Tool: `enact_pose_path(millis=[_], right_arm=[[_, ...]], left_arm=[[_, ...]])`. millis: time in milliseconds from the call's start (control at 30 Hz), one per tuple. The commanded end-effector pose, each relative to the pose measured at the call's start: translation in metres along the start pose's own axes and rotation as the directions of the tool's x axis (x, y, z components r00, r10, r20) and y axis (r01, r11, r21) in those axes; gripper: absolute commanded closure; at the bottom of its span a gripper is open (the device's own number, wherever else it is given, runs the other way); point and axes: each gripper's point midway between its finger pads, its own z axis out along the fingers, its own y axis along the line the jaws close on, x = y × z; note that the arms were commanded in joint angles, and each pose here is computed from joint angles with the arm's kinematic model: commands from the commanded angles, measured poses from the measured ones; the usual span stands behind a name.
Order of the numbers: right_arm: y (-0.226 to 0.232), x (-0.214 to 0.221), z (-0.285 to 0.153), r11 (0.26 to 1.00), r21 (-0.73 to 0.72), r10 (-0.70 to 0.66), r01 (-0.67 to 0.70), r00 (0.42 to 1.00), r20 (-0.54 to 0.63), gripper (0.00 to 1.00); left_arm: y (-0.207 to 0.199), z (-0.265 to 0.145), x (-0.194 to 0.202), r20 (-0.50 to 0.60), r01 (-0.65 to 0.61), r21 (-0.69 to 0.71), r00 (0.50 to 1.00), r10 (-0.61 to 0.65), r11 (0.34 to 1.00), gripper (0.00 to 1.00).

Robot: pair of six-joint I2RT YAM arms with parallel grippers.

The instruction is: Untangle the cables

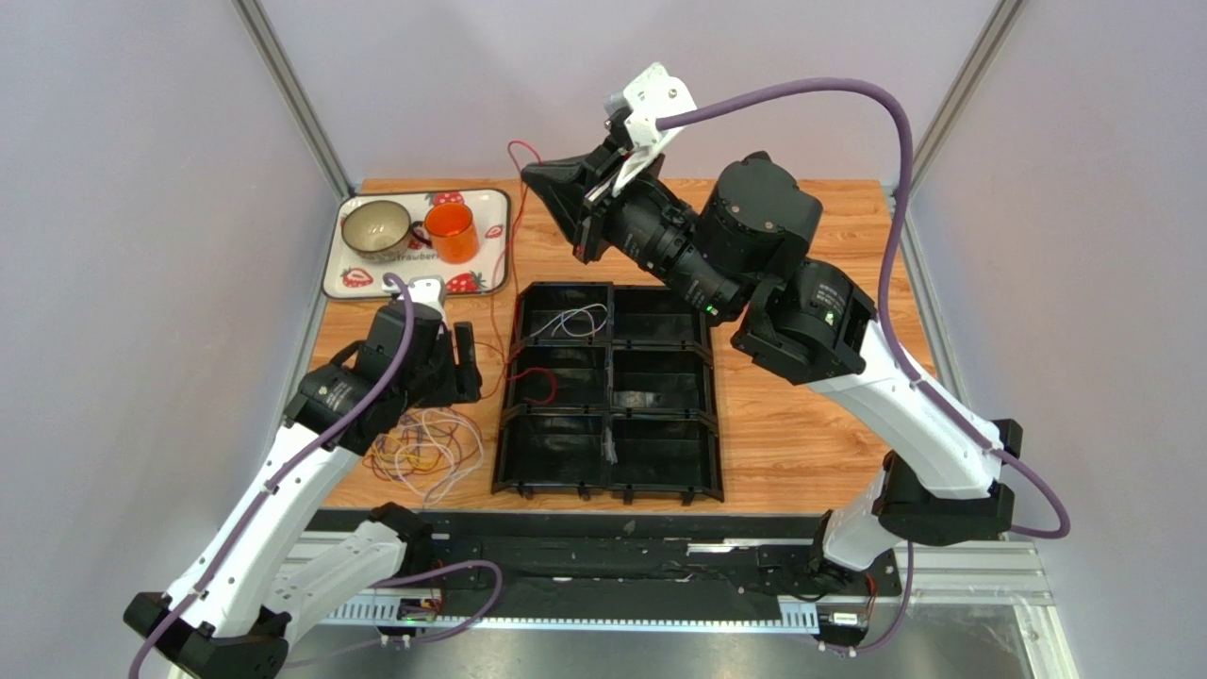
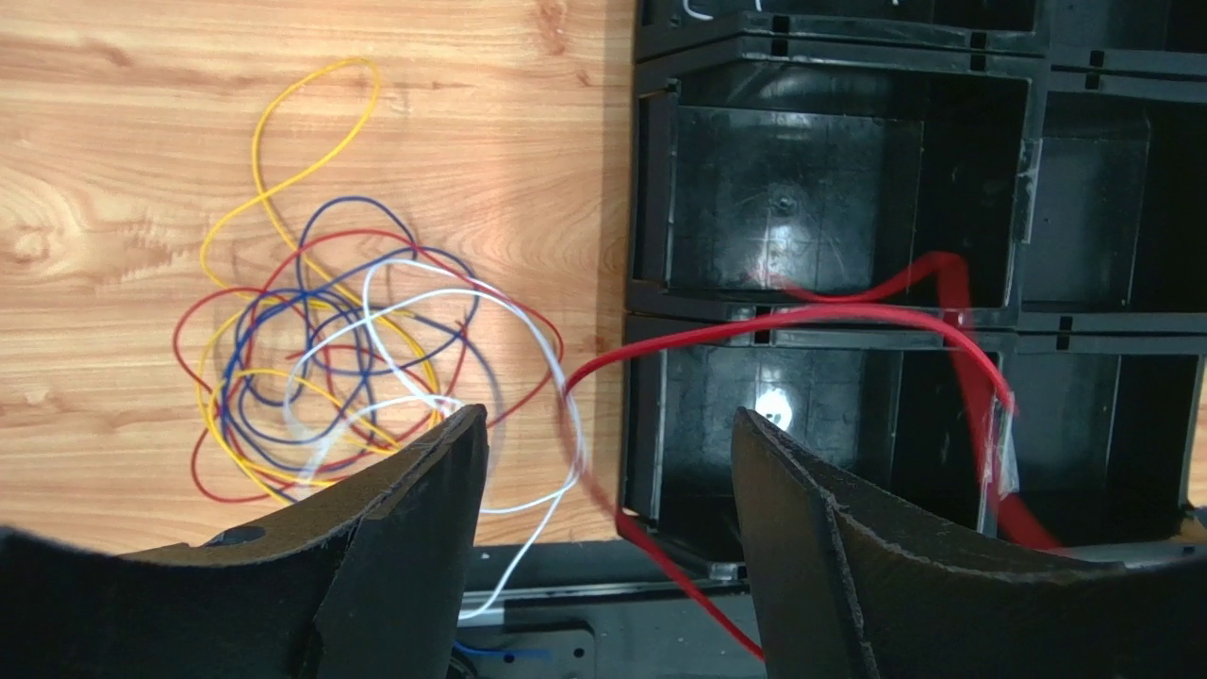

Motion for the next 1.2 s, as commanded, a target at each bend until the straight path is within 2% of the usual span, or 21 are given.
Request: enact_pose_path(millis=[0,100,167,267,333,400,533,567,800,933,967,1067,1100,1167], right_arm=[[-0.038,-0.094,-0.035,0.988,0.151,-0.078,0.044,0.970,0.232,1.00],[-0.045,-0.139,-0.058,0.985,0.166,-0.096,0.039,0.932,0.351,1.00],[-0.048,-0.148,-0.064,0.984,0.174,-0.106,0.041,0.918,0.381,1.00],[-0.053,-0.135,-0.062,0.973,0.215,-0.156,0.084,0.926,0.344,1.00],[-0.063,-0.122,-0.059,0.955,0.274,-0.192,0.109,0.935,0.297,1.00],[-0.068,-0.113,-0.057,0.943,0.301,-0.222,0.139,0.939,0.264,1.00],[-0.083,-0.120,-0.063,0.921,0.364,-0.246,0.138,0.931,0.270,1.00],[-0.092,-0.122,-0.066,0.908,0.400,-0.249,0.128,0.931,0.268,1.00],[-0.143,-0.155,-0.094,0.839,0.538,-0.285,0.080,0.906,0.311,1.00],[-0.162,-0.151,-0.106,0.810,0.579,-0.304,0.088,0.909,0.286,1.00],[-0.173,-0.144,-0.107,0.794,0.603,-0.296,0.077,0.915,0.273,1.00],[-0.190,-0.143,-0.122,0.779,0.625,-0.290,0.051,0.913,0.287,1.00],[-0.192,-0.145,-0.128,0.788,0.616,-0.261,0.014,0.913,0.313,1.00],[-0.196,-0.142,-0.128,0.793,0.610,-0.256,0.016,0.916,0.309,1.00]], left_arm=[[-0.005,0.004,0.001,0.023,0.026,0.033,0.999,-0.026,0.999,0.28],[-0.004,0.011,0.010,-0.013,0.028,0.027,1.000,-0.028,0.999,0.28],[-0.005,0.010,0.014,-0.032,0.030,0.031,0.999,-0.029,0.999,0.28],[-0.001,-0.001,0.009,-0.006,0.008,0.030,1.000,-0.008,1.000,0.28],[0.007,-0.014,-0.002,0.050,-0.005,0.004,0.999,0.004,1.000,0.28],[0.017,-0.027,-0.009,0.078,-0.012,-0.037,0.997,0.015,0.999,0.24],[0.028,-0.035,-0.014,0.106,-0.017,-0.086,0.994,0.026,0.996,0.13],[0.029,-0.034,-0.014,0.108,-0.017,-0.093,0.994,0.027,0.996,0.08],[0.058,-0.027,-0.021,0.152,0.013,-0.272,0.988,0.030,0.962,0.06],[0.102,-0.037,-0.016,0.219,0.153,-0.483,0.974,-0.050,0.862,0.05],[0.113,-0.039,-0.014,0.251,0.233,-0.510,0.961,-0.116,0.828,0.05],[0.127,-0.044,-0.014,0.316,0.346,-0.499,0.926,-0.205,0.795,0.05],[0.125,-0.047,-0.015,0.339,0.370,-0.461,0.913,-0.225,0.806,0.04],[0.116,-0.045,-0.025,0.354,0.334,-0.402,0.915,-0.191,0.853,0.07]])
